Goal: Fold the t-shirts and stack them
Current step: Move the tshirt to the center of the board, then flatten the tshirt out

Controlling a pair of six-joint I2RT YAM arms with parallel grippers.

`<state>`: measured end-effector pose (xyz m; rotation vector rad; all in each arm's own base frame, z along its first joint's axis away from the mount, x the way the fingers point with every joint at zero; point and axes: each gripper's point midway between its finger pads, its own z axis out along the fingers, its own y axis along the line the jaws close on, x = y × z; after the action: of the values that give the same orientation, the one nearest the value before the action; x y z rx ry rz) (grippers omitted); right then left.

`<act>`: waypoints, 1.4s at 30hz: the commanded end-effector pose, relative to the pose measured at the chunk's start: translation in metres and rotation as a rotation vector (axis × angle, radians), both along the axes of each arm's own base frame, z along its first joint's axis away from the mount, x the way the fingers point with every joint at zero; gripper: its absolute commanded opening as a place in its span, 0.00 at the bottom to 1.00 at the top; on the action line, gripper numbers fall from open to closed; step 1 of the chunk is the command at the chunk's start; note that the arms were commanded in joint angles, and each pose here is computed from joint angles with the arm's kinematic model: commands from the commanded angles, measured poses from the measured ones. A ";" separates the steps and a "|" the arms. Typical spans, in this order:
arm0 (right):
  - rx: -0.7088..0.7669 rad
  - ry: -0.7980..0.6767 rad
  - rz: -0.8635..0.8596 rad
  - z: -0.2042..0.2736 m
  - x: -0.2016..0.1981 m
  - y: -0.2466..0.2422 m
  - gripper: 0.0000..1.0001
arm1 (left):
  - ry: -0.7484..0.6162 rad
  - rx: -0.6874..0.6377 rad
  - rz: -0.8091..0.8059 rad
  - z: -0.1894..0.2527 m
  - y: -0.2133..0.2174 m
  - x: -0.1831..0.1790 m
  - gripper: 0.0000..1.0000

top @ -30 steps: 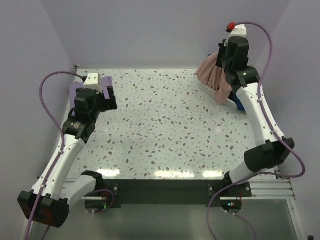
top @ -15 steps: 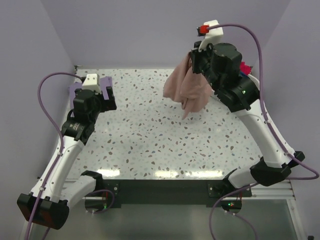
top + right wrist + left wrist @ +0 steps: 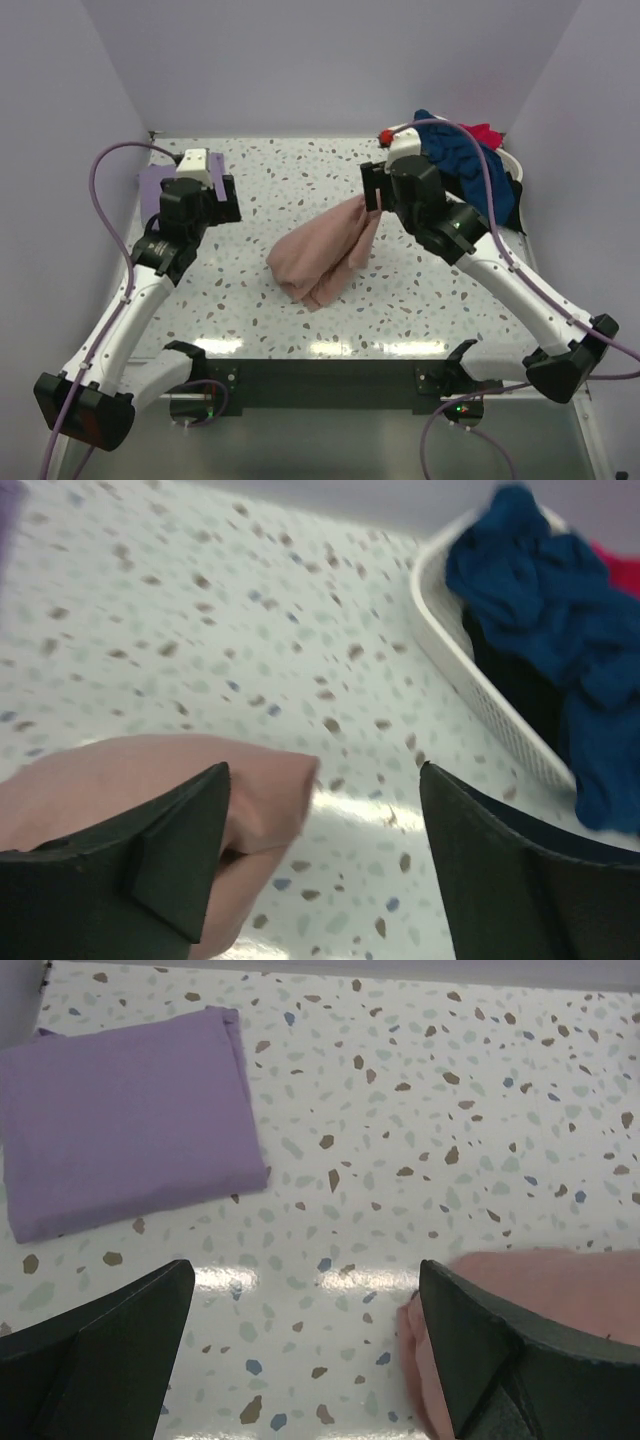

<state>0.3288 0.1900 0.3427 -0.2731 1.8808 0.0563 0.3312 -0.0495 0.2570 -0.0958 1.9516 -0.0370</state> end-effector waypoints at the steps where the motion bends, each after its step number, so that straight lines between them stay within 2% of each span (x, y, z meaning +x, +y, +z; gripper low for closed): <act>1: 0.047 0.111 -0.253 -0.067 0.018 -0.070 0.83 | 0.013 -0.021 -0.026 0.001 -0.028 -0.003 1.00; 2: 0.034 0.147 -0.281 -0.084 0.017 -0.080 0.88 | 0.024 -0.028 -0.036 -0.003 -0.035 -0.004 1.00; 3: -0.002 0.190 -0.301 -0.108 0.012 -0.088 0.90 | 0.050 -0.053 -0.047 -0.014 -0.043 -0.006 1.00; 6: 0.040 0.222 -0.227 -0.130 0.008 -0.073 0.91 | 0.108 -0.095 -0.066 -0.040 -0.052 -0.012 1.00; 8: 0.097 0.259 -0.100 -0.138 0.005 -0.045 0.89 | 0.100 -0.102 -0.051 -0.042 -0.049 -0.015 1.00; 11: 0.082 0.254 0.012 -0.140 0.003 -0.008 0.88 | 0.097 -0.110 -0.021 -0.047 -0.042 -0.022 1.00; 18: 0.143 0.264 0.343 -0.134 -0.021 0.116 0.88 | 0.160 -0.108 0.028 -0.077 -0.036 -0.026 1.00; 25: 0.098 0.335 0.534 -0.162 -0.046 0.194 0.88 | 0.184 -0.161 0.109 -0.086 -0.001 -0.025 1.00; 29: 0.073 0.375 0.555 -0.181 -0.051 0.217 0.88 | 0.197 -0.169 0.107 -0.093 0.001 -0.028 1.00; 35: -0.054 0.462 0.516 -0.232 -0.049 0.219 0.86 | 0.207 -0.167 0.098 -0.097 0.000 -0.029 1.00; 36: -0.073 0.473 0.515 -0.237 -0.049 0.218 0.82 | 0.210 -0.167 0.097 -0.099 0.000 -0.030 1.00; 37: -0.091 0.485 0.504 -0.242 -0.047 0.216 0.70 | 0.215 -0.167 0.095 -0.101 -0.001 -0.030 1.00; 39: -0.122 0.498 0.478 -0.248 -0.045 0.213 0.55 | 0.226 -0.170 0.092 -0.105 -0.002 -0.031 1.00; 40: -0.124 0.499 0.471 -0.247 -0.045 0.212 0.36 | 0.236 -0.172 0.088 -0.109 -0.003 -0.031 1.00; 42: -0.121 0.459 0.426 -0.233 -0.038 0.205 0.13 | 0.242 -0.186 0.069 -0.114 -0.008 -0.033 1.00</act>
<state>0.2765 0.3986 0.0749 -0.8776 2.3031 0.3626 0.2961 -0.0492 0.1436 -0.3078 2.1974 -0.1119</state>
